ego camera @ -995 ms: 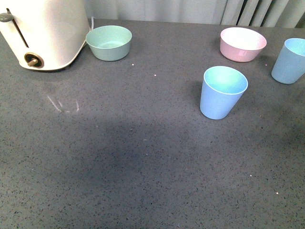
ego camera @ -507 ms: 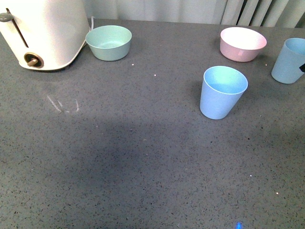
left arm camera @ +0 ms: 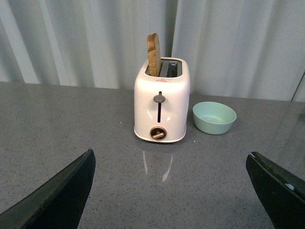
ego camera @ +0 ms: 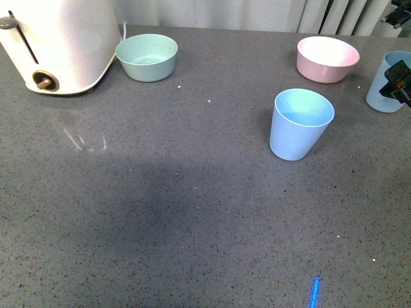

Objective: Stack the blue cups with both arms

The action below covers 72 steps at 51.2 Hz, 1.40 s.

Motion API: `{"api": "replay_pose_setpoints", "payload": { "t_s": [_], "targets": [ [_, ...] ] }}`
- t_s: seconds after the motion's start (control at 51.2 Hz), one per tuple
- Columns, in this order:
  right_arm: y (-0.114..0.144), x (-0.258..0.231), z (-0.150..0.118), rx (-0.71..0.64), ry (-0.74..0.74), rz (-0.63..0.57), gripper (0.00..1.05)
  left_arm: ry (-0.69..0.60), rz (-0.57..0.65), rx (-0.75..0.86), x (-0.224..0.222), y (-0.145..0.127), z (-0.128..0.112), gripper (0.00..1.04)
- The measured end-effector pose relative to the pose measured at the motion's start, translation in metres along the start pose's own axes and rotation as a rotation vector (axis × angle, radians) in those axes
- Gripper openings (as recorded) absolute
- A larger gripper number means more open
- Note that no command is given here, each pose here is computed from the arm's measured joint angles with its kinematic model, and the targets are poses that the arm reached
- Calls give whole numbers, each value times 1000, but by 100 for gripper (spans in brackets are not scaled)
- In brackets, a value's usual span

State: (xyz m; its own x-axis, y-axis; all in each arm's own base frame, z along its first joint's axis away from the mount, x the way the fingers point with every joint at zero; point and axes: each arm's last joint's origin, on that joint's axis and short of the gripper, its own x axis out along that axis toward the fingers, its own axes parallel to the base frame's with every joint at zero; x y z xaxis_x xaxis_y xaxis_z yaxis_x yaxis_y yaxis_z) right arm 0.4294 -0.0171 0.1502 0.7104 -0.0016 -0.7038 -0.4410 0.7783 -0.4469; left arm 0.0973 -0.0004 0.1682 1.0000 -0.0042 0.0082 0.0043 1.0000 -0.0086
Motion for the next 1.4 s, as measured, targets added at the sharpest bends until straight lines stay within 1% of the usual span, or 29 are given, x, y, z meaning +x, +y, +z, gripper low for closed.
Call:
{"api": "replay_pose_setpoints", "payload": {
  "t_s": [0.098,0.156,0.507,0.683,0.859,0.976,0.995,1.054,1.151,1.268,1.405],
  "targets": [
    [4,3,0,-6,9,2,59,0,0,0,0,0,0,96],
    [5,3,1,-9,11,3,48,0,0,0,0,0,0,96],
    [7,3,-5,-20,64,14,3,0,0,0,0,0,0,96],
    [5,-9,-11,-16,67,33,2,0,0,0,0,0,0,96],
    [0,-46,-10,-34,11,77,2,0,0,0,0,0,0,96],
    [1,-78,-4,-49,-50,134,2,0,0,0,0,0,0,96],
    [3,-92,-1,-57,-79,162,2,0,0,0,0,0,0,96],
    [8,-111,5,-70,-116,200,2,0,0,0,0,0,0,96],
    [28,-144,17,-114,-182,279,2,0,0,0,0,0,0,96],
    [52,-158,27,-164,-216,347,2,0,0,0,0,0,0,96],
    [81,-154,34,-213,-200,379,2,0,0,0,0,0,0,96]
  ]
}}
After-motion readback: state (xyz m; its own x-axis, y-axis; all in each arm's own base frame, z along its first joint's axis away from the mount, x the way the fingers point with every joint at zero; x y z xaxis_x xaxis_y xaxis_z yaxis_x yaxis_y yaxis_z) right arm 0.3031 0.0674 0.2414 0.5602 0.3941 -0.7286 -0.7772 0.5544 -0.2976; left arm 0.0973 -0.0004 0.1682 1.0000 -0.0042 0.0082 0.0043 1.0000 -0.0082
